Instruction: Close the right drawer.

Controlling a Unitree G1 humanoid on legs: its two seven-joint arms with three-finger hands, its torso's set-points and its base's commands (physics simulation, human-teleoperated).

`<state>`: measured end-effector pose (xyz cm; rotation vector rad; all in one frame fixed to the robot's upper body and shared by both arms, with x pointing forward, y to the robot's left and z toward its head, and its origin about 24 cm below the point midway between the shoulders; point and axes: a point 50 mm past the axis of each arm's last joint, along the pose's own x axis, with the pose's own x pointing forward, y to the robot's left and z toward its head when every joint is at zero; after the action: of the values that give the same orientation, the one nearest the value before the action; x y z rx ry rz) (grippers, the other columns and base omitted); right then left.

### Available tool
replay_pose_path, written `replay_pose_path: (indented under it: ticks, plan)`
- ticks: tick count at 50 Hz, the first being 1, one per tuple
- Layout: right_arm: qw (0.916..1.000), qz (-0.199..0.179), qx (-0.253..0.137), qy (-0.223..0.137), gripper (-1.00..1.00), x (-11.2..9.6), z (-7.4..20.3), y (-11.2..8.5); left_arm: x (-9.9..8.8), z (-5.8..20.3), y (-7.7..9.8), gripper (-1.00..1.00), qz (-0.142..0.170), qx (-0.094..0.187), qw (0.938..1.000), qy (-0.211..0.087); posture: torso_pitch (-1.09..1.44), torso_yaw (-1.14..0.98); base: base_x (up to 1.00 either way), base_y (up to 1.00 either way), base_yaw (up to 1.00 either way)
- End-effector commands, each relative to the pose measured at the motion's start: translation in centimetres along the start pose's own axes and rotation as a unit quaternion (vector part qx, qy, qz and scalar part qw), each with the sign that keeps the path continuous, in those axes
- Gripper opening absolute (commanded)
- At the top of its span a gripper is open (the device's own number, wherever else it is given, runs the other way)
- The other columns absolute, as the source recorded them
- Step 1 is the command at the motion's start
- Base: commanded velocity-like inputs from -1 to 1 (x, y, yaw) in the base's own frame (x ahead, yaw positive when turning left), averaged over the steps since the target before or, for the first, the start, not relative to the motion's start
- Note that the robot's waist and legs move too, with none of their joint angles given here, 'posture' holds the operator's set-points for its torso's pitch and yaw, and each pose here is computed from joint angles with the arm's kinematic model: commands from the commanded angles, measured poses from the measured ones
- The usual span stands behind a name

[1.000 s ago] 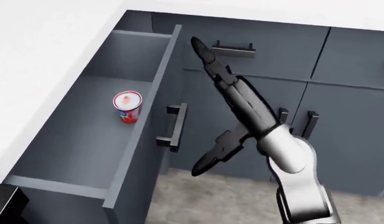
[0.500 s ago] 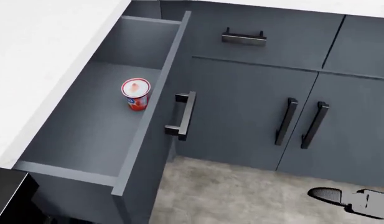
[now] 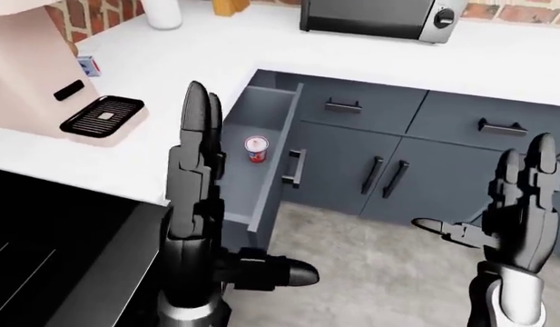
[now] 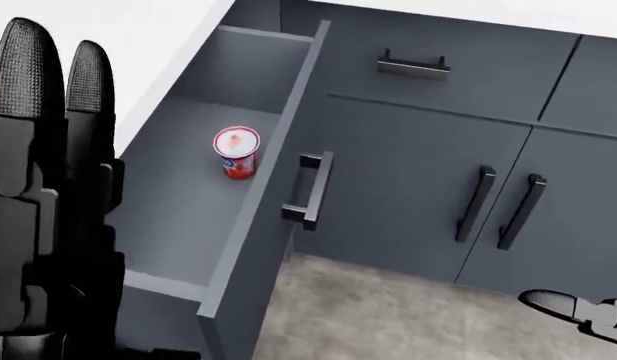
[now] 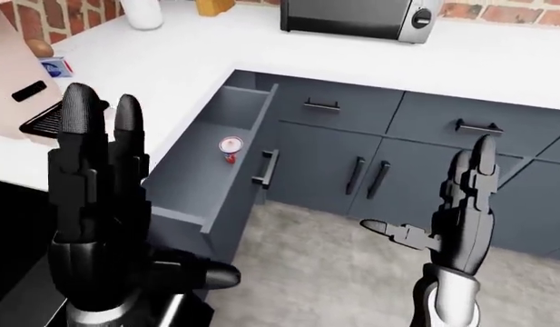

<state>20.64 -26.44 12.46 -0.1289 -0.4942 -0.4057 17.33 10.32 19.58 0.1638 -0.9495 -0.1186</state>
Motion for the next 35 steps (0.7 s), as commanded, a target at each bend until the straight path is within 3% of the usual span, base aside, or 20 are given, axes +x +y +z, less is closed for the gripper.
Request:
replay_pose_path:
  ticks: [1, 13, 28, 32, 35]
  plan:
    - [0.9992, 0.000, -0.002, -0.041, 1.00, 0.5, 1.4, -0.1, 0.3, 0.5, -0.2, 1.00, 0.000, -0.005, 0.9997, -0.023, 0.00, 0.00, 0.00, 0.00, 0.00]
    - [0.9992, 0.004, -0.002, -0.040, 1.00, 0.5, 1.3, 0.0, -0.6, -1.5, -4.4, 1.00, -0.084, -0.030, 0.9959, -0.014, 0.00, 0.00, 0.00, 0.00, 0.00]
    - [0.9993, 0.009, 0.000, -0.036, 1.00, 0.6, 1.3, 0.3, -1.7, -1.9, -7.9, 1.00, -0.137, -0.060, 0.9888, -0.005, 0.00, 0.00, 0.00, 0.00, 0.00]
    - [0.9993, 0.011, 0.000, -0.036, 1.00, 0.6, 1.3, 0.4, -2.2, -3.0, -8.8, 1.00, -0.145, -0.067, 0.9868, 0.024, 0.00, 0.00, 0.00, 0.00, 0.00]
    - [0.9993, 0.012, 0.000, -0.036, 1.00, 0.6, 1.2, 0.3, -2.5, -5.0, -9.2, 1.00, -0.147, -0.066, 0.9845, 0.069, 0.00, 0.00, 0.00, 0.00, 0.00]
